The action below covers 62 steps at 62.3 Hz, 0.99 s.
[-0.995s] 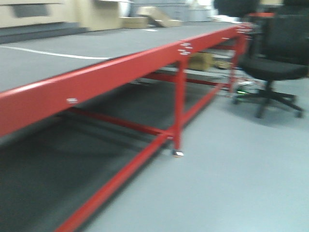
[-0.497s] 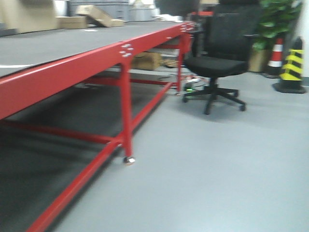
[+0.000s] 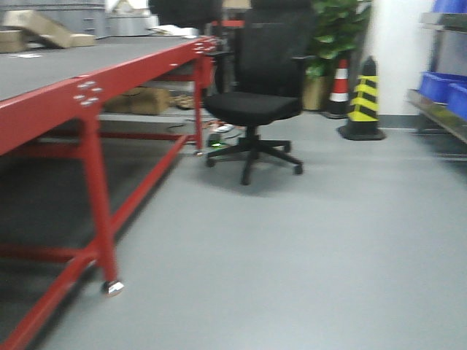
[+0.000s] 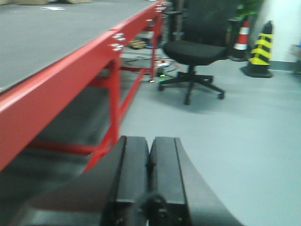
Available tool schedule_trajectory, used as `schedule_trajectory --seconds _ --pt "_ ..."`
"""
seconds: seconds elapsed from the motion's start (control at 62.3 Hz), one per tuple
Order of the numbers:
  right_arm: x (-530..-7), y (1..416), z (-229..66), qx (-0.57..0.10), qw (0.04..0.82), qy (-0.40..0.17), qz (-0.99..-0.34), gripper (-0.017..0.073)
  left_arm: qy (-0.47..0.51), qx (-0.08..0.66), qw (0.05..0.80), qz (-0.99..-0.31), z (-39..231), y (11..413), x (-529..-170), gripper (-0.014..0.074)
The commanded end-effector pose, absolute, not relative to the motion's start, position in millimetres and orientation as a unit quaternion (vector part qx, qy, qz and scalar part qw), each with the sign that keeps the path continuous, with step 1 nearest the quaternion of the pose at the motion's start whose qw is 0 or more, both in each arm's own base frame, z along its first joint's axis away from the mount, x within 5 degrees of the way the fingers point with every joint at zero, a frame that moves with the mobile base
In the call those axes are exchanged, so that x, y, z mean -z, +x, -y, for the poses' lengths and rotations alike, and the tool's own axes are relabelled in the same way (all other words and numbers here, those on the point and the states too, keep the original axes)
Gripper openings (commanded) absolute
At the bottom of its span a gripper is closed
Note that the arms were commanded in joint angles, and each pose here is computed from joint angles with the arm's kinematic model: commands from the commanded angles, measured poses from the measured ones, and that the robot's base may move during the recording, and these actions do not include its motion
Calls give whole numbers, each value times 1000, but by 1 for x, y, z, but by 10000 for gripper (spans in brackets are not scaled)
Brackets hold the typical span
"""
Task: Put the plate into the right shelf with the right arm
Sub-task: 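Drive the base past the red table to the steel shelf of blue bins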
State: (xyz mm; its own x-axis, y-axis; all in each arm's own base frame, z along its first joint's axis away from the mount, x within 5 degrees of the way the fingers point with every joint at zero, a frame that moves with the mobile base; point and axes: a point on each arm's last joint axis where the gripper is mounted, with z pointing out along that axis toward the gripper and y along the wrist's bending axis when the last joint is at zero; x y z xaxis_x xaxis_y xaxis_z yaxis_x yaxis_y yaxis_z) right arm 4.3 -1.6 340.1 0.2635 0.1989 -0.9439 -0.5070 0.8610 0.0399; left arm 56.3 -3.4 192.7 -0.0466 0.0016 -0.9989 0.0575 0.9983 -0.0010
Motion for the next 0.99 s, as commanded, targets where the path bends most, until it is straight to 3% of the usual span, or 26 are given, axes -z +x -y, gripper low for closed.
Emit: schedule_trajectory --seconds 0.0,0.979 --pt "-355 -3 5 -230 815 -134 -515 55 15 23 720 -694 3 56 -198 -47" --pt "-355 -3 5 -230 815 -134 -515 55 15 23 720 -694 3 56 -198 -47"
